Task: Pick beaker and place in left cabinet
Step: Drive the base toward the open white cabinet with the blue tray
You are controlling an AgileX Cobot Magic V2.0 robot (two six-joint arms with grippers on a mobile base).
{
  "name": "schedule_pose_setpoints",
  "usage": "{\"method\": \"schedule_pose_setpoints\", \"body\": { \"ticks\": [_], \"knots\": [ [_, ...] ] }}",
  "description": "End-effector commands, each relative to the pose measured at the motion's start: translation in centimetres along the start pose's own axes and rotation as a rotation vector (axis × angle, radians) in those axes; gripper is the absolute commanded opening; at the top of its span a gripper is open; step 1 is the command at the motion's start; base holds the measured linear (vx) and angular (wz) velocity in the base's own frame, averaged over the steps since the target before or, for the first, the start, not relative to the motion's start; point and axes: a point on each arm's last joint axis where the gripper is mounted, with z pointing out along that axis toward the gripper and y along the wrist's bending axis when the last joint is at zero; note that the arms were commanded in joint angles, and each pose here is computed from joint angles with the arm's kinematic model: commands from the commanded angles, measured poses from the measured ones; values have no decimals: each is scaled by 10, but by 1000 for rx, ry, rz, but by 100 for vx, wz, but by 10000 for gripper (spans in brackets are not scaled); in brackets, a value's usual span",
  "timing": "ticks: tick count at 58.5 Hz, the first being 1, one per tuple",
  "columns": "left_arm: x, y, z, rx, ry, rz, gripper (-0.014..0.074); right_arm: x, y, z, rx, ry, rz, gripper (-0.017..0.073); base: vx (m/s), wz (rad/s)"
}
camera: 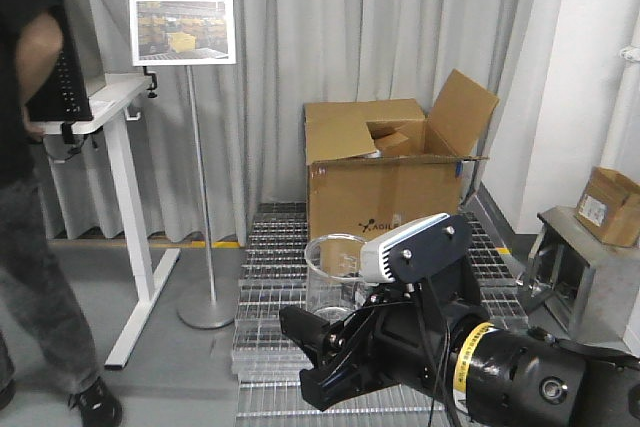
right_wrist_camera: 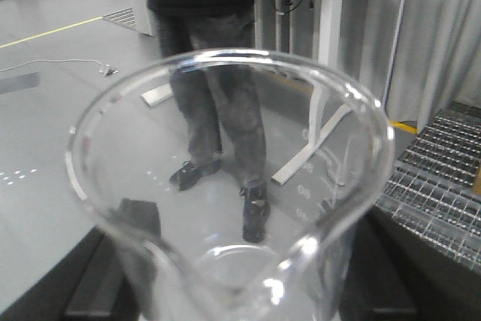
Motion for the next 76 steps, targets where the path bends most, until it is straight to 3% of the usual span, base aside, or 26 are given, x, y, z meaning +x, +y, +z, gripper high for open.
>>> {"method": "schedule_pose_setpoints", "body": {
  "ticks": [1,41,76],
  "knots": [
    [-15,2,-2,-9,-116,-7,-6,-25,5,-9,-44,-119,-4,64,54,-4],
    [-15,2,-2,-9,-116,-7,-6,-25,5,-9,-43,-118,-4,64,47,-14],
    [-15,2,-2,-9,-116,-7,-6,-25,5,-9,-43,-118,-4,64,28,-69]
  ]
}}
